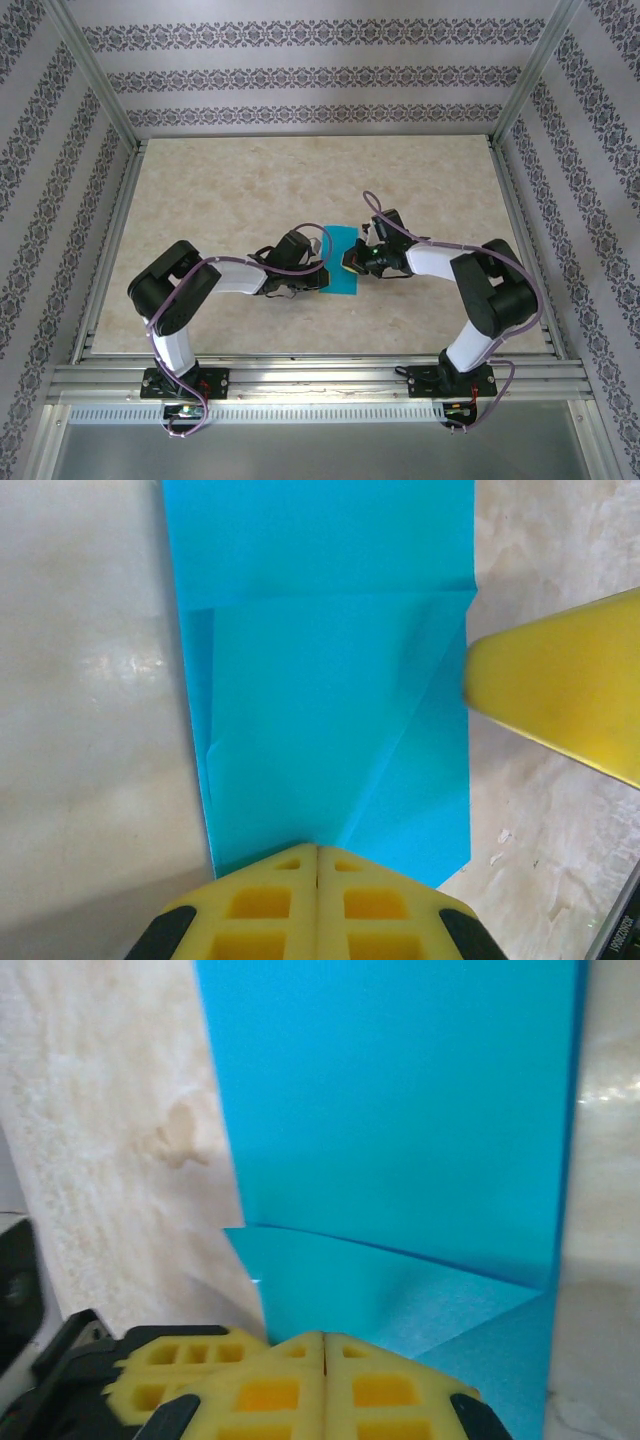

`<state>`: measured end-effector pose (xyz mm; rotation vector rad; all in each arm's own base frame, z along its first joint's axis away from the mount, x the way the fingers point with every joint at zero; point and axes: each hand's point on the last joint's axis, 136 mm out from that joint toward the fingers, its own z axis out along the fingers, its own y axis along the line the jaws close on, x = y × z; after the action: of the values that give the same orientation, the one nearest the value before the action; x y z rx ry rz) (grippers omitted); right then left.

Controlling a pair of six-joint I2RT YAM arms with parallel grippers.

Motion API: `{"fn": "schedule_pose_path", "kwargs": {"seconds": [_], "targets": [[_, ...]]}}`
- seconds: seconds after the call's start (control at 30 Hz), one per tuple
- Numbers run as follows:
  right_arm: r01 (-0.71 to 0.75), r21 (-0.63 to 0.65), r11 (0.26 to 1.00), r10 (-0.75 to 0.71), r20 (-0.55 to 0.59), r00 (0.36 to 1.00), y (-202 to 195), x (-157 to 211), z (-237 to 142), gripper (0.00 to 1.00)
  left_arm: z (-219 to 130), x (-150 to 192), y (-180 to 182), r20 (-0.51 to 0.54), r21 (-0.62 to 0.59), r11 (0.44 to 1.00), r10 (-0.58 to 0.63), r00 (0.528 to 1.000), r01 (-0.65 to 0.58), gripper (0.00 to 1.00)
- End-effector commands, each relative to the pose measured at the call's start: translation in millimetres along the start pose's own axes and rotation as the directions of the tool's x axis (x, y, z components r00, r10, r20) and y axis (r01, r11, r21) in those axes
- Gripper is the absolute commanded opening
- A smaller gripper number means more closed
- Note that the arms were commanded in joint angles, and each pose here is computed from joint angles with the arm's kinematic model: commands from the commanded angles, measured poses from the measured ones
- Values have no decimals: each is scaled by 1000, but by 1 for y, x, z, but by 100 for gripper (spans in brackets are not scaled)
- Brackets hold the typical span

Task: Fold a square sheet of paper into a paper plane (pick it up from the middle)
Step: Fold the triangle a second time at the center of the table.

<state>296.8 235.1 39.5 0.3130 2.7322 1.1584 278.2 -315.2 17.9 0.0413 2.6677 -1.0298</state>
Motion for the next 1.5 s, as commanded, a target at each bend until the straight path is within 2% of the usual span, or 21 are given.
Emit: {"fn": "schedule_pose_path", "kwargs": {"seconds": [0.0,0.2,0.27,0.43,0.57,0.7,0.87,1.0,1.1,1.23,1.33,1.47], "targets": [[25,2,1000,-25,-53,998,3,18,8,0,4,40,40,-105,-127,990,-66,992,52,0],[-31,63,998,37,-92,995,-25,25,29,0,2,37,40,-100,-141,989,-60,993,46,0],[-63,85,994,68,-54,996,-39,15,24,0,1,38,41,-99,-148,988,-58,993,43,0],[-131,6,991,131,-3,991,-44,-13,9,0,0,42,44,-111,-153,987,-58,992,40,0],[-187,13,982,187,42,982,-57,-35,0,0,0,43,45,-111,-154,987,-60,992,43,0],[-155,3,988,154,91,984,-43,-44,-15,0,-2,43,44,-109,-151,988,-60,992,43,0],[-70,29,997,67,108,992,-21,-36,-22,0,-2,41,42,-107,-144,989,-55,993,39,0],[-31,73,997,25,73,997,-16,-18,-9,0,0,40,39,-106,-132,990,-56,993,41,0],[-41,99,994,38,35,999,-24,-10,4,0,0,38,37,-100,-124,991,-55,993,43,0],[-67,180,981,61,42,997,-48,-10,8,0,-3,36,32,-98,-112,993,-46,994,35,0],[-78,187,979,75,21,997,-56,-7,11,0,-6,28,18,-84,-80,996,-41,996,34,0],[-79,204,976,79,8,997,-60,-3,12,0,-13,5,-19,-60,-10,1000,-27,998,27,0]]}}
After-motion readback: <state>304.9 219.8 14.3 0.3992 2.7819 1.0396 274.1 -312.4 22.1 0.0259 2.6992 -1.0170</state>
